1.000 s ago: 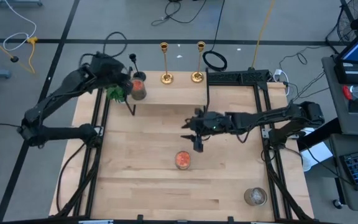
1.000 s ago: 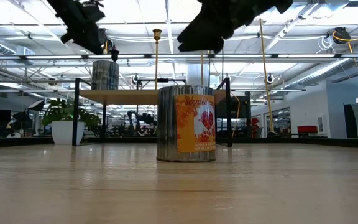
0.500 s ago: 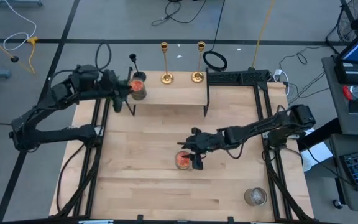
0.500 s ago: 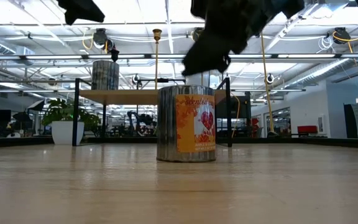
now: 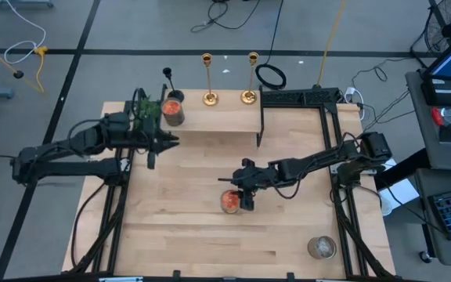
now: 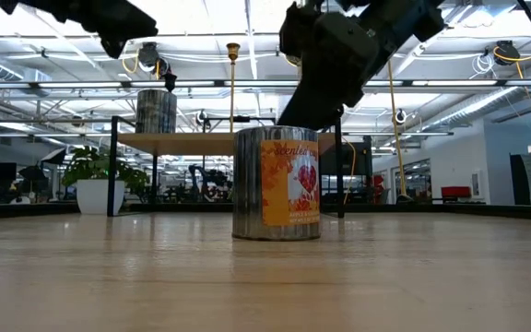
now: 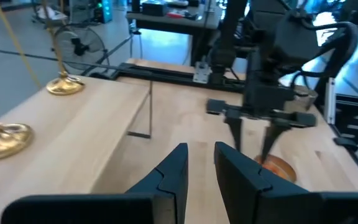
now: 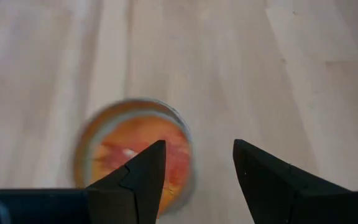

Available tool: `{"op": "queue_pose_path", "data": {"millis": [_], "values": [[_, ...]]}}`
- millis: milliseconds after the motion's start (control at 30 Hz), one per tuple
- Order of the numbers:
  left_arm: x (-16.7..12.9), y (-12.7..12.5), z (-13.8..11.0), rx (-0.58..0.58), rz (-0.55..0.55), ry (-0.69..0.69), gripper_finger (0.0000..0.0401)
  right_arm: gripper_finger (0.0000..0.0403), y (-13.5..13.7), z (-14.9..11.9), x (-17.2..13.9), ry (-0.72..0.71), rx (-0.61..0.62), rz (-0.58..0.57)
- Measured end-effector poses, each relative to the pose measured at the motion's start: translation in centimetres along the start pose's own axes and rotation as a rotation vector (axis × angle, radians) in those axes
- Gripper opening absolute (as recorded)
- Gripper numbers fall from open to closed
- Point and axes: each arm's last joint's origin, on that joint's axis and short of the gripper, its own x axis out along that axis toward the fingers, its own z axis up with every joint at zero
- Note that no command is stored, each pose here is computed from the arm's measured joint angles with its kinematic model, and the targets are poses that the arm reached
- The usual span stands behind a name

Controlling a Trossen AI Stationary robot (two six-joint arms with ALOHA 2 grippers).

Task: Pick & Place candle stick holders
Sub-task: Put the left scented candle on the shelf

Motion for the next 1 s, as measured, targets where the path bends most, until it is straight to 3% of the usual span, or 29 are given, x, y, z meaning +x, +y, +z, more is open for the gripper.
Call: {"op": "queue_pose_path", "data": {"millis": [200, 567, 700, 1000], "values": [[0.5, -0.5, -1.7, 0.03, -0.043, 0.003, 0.0085, 0.0187, -0.1, -0.2, 0.0, 0.02, -0.002, -0.007], [0.6, -0.8, -1.7, 0.028, -0.016, 0.003, 0.0085, 0.018, 0.0, -1.1, 2.0, 0.053, -0.01, -0.018], [0.6, -0.8, -1.7, 0.028, -0.017, 0.003, 0.0085, 0.0143, -0.1, -1.2, 2.0, 0.057, -0.01, -0.02], [0.6, -0.8, -1.7, 0.028, -0.009, 0.003, 0.0085, 0.0012, -0.5, -1.1, 2.0, 0.06, 0.001, -0.032]]}}
